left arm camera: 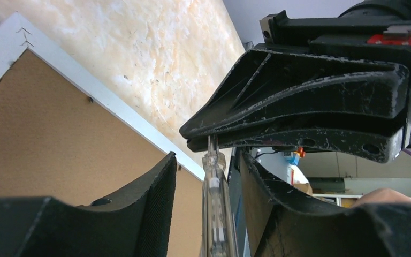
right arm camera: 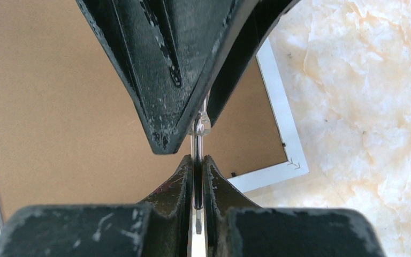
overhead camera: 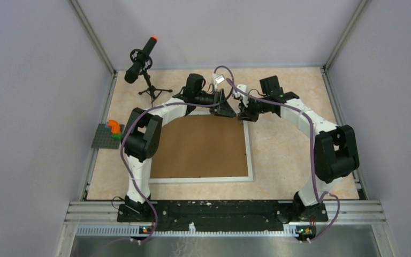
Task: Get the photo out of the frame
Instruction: Adjust the screwdriver.
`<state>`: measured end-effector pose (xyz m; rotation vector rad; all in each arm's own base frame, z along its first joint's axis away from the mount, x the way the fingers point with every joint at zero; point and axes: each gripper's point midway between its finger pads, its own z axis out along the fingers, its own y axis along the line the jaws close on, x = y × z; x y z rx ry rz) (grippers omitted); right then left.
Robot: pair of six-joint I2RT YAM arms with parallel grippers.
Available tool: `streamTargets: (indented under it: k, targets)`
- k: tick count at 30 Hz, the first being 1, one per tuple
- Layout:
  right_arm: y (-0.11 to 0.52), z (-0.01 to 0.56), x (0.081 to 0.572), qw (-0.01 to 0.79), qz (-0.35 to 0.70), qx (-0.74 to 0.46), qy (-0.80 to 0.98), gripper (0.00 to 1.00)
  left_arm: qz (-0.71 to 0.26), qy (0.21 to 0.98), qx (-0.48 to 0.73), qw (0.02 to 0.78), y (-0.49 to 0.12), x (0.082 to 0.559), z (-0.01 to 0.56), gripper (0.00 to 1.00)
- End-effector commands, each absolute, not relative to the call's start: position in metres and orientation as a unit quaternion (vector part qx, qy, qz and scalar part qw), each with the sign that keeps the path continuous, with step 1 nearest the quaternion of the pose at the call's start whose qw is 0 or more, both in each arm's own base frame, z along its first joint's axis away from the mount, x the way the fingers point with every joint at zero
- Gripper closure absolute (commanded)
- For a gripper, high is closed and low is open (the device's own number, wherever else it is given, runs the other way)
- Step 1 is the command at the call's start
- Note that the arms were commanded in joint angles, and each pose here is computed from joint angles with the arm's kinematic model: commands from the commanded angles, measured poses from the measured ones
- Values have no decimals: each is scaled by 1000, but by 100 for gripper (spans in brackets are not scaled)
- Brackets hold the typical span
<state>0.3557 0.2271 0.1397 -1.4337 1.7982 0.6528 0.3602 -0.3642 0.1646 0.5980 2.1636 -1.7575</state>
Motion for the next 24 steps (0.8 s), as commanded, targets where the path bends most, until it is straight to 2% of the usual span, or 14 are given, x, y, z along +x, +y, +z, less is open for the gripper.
streamTargets:
  k: [1,6,8,11,13,15,17,19,24]
  targets:
    - [240,165,357,411,239,-586,656,100,-632,732,215,136,-368,356,170,48]
    - [244,166,356,414,241,-591,649,100,-639,725,218,133,-368,354,172,59]
    - [245,166,356,414,241,-593,647,100,-641,724,219,133,-368,353,172,72]
    - [243,165,357,407,239,-583,662,99,-641,721,223,142,-366,352,176,100]
    - [237,163,360,396,237,-563,686,84,-633,724,222,161,-362,353,177,100]
    - [227,163,361,385,254,-531,711,61,-617,730,224,190,-355,357,175,100]
    - [213,163,363,375,278,-486,739,47,-602,741,211,209,-349,359,169,100]
    - [197,160,364,359,305,-434,768,41,-602,741,206,216,-344,354,162,100]
    - [172,137,361,309,358,-301,828,41,-598,747,176,232,-338,350,138,100]
